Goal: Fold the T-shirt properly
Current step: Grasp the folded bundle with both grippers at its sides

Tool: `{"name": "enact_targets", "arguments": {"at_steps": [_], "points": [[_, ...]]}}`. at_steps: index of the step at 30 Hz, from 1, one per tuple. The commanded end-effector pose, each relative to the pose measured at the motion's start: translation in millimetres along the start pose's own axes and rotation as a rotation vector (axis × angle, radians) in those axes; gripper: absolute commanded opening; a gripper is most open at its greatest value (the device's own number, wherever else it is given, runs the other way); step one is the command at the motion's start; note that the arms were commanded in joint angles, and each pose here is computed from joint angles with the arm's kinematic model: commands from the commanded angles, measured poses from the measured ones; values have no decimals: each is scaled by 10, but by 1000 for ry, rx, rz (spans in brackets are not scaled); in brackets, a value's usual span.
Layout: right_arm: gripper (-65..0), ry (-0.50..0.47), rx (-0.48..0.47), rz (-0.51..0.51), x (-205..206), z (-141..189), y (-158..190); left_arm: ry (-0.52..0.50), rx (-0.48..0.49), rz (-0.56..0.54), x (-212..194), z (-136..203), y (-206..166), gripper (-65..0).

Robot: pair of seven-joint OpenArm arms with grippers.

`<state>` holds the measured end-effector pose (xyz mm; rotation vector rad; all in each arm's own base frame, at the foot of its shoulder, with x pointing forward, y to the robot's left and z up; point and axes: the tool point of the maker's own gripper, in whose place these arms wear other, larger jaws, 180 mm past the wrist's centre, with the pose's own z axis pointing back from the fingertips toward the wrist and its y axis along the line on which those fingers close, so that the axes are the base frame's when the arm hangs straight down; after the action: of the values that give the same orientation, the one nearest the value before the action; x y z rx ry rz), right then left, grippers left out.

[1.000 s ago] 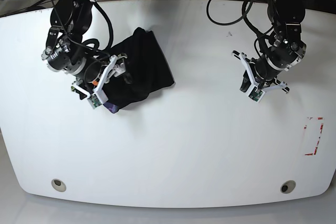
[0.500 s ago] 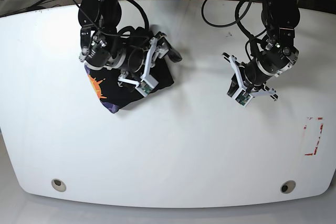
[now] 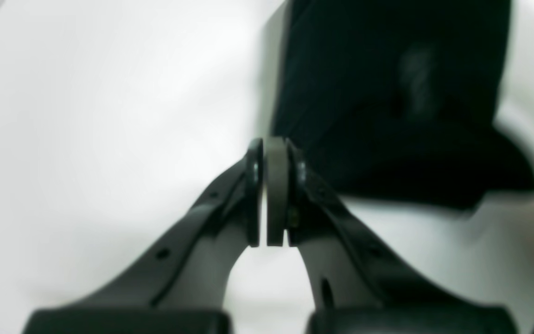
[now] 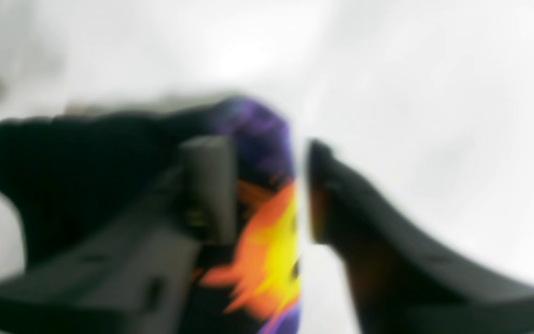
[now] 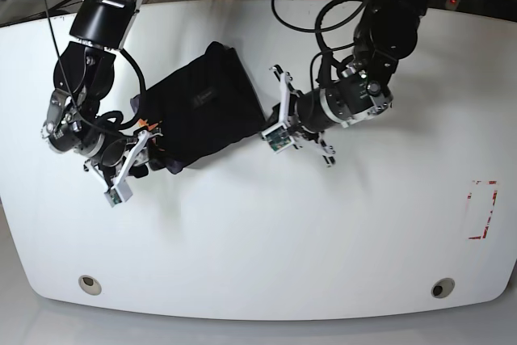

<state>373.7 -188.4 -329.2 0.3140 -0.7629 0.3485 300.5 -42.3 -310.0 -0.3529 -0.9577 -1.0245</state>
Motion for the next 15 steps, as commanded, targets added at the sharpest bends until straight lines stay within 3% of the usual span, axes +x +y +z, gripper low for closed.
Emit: {"name": "enact_targets", "arguments": {"at_steps": [1,5,9,15], "points": [[-522,-19,-7,-2,62,-30,-186,-55,-48,23,195,-137,-155,-650],[-531,37,-3,40,-76,-194,-231,-43,-83,65,213,-340,-254,-650],[-533,82,5,80,-239,-339,-183,73,-94,86,-126,-584,-280,-650],[-539,110,-1,80,-473,-379,-152,82,-81,106,-456,-664,-103,-650]]}}
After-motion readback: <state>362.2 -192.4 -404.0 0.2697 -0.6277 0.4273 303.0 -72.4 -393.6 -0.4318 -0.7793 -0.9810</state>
